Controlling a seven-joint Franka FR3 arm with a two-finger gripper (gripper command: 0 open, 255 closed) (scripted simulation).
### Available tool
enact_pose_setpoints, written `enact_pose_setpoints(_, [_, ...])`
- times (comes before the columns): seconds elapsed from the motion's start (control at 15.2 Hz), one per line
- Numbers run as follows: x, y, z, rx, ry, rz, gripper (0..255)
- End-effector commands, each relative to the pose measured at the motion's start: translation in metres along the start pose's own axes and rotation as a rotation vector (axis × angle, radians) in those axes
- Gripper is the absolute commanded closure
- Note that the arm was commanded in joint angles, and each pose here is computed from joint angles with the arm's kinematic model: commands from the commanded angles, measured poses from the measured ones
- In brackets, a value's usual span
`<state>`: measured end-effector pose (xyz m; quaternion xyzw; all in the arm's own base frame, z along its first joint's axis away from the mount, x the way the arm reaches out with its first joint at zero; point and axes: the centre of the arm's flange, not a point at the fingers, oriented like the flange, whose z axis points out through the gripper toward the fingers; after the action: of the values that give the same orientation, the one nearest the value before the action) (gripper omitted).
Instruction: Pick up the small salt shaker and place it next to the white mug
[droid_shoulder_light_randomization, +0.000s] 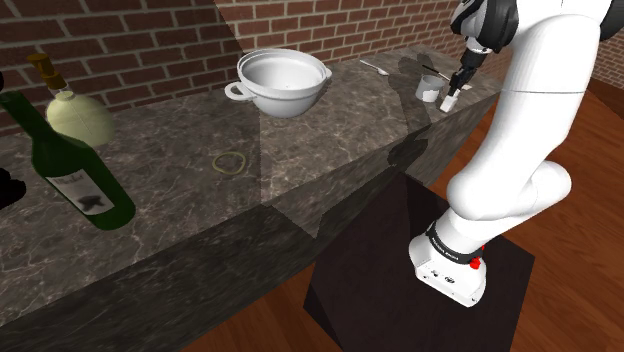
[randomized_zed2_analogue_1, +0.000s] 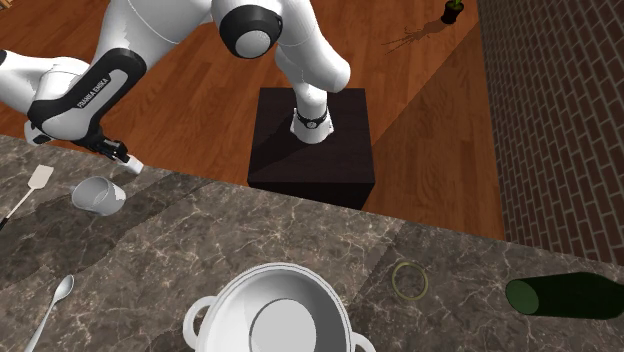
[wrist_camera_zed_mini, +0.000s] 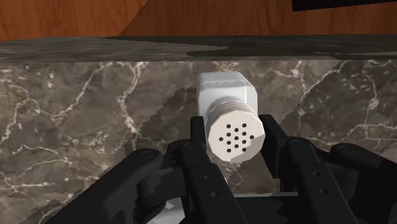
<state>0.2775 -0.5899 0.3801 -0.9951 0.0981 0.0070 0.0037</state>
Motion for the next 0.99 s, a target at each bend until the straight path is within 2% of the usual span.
enact_pose_setpoints(0.0, [0.0, 0.0, 0.0, 0.0, 0.0, 0.0, 255])
enact_pose_setpoints(0.2, [0.0, 0.0, 0.0, 0.0, 0.0, 0.0, 255])
enact_pose_setpoints(0.26, [0.0, 0.0, 0.0, 0.0, 0.0, 0.0, 0])
enact_pose_setpoints(0.59, [0.0, 0.0, 0.0, 0.0, 0.0, 0.0, 0])
enact_pose_setpoints(0.86, [0.0, 0.0, -0.05, 0.0, 0.0, 0.0, 0])
enact_pose_setpoints(0.92, [0.0, 0.0, -0.05, 0.0, 0.0, 0.0, 0])
